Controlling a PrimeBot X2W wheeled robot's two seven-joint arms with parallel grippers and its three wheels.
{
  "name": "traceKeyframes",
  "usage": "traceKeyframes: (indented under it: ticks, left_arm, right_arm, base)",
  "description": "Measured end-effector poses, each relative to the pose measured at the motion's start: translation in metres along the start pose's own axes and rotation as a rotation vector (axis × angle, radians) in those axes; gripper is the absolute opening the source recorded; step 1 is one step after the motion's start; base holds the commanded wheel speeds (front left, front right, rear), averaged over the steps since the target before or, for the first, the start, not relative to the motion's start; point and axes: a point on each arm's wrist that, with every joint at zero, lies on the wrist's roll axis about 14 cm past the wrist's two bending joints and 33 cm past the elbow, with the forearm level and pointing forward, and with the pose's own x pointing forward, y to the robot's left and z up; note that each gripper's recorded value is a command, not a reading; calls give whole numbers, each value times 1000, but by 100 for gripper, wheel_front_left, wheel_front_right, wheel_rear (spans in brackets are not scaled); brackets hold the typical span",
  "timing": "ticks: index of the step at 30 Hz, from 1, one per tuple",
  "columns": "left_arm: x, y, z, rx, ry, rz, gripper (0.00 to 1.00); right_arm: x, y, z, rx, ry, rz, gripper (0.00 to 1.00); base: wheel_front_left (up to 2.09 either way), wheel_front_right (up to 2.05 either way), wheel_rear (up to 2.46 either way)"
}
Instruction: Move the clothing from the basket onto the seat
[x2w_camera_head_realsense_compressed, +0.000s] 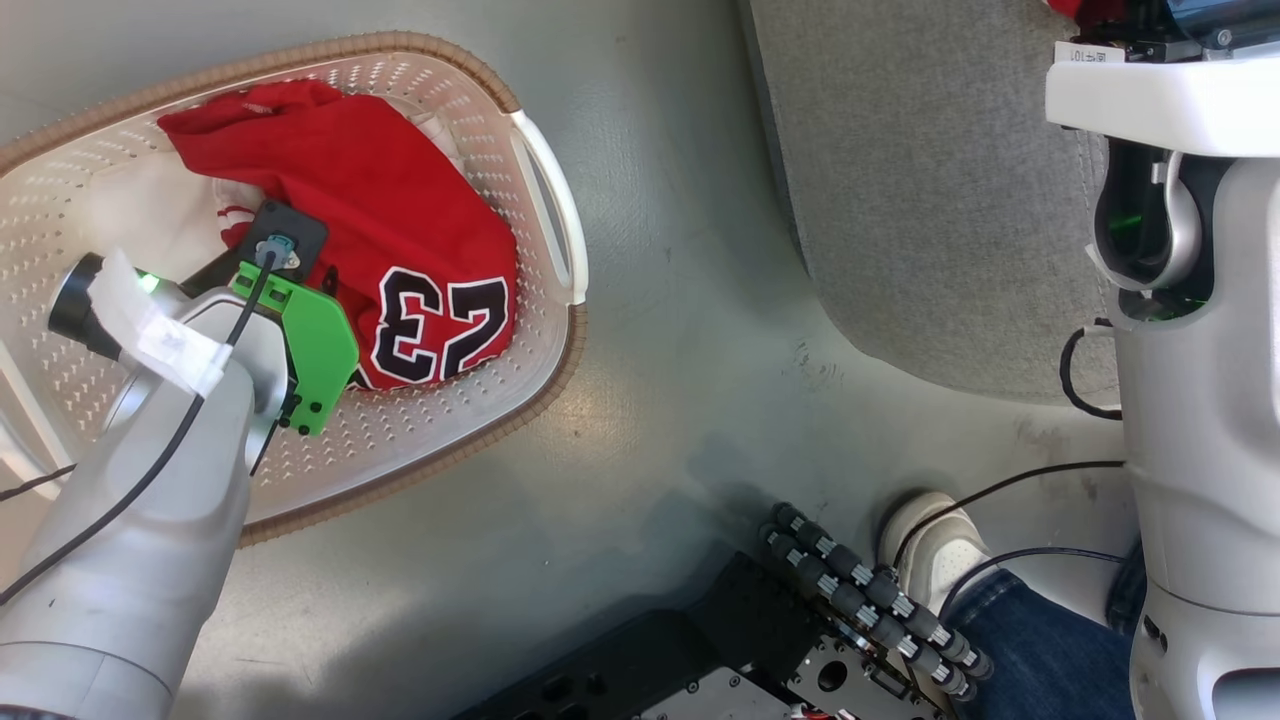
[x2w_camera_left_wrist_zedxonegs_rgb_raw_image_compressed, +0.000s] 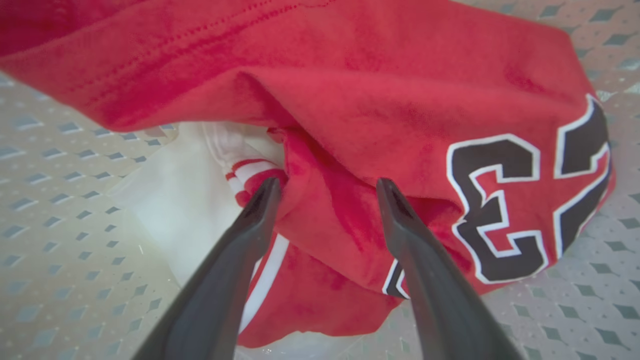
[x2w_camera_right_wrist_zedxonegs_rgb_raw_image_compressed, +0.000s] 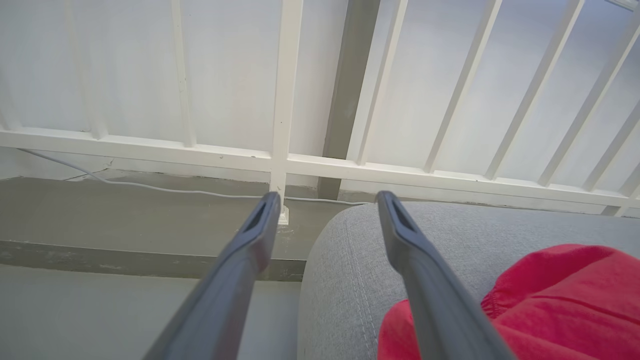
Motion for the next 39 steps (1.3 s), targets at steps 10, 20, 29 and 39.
traceKeyframes:
  ticks: [10, 20, 29, 39]
  left_arm:
    - [-1, 5, -11, 13, 34, 13, 50]
    - [3, -5, -4, 21, 0, -18, 0]
    - [6, 5, 17, -4, -85, -2, 0]
    - [-7, 2, 59, 15, -230, -2, 0]
  right_arm:
    - [-4, 1, -5, -16, 8, 4, 100]
    - [-8, 4, -11, -8, 24, 6, 100]
    - [-6, 3, -12, -2, 19, -3, 100]
    - [-4, -1, -6, 21, 8, -23, 100]
  base:
    - [0, 0, 0]
    - [0, 0, 0]
    - [0, 0, 0]
    - [0, 0, 0]
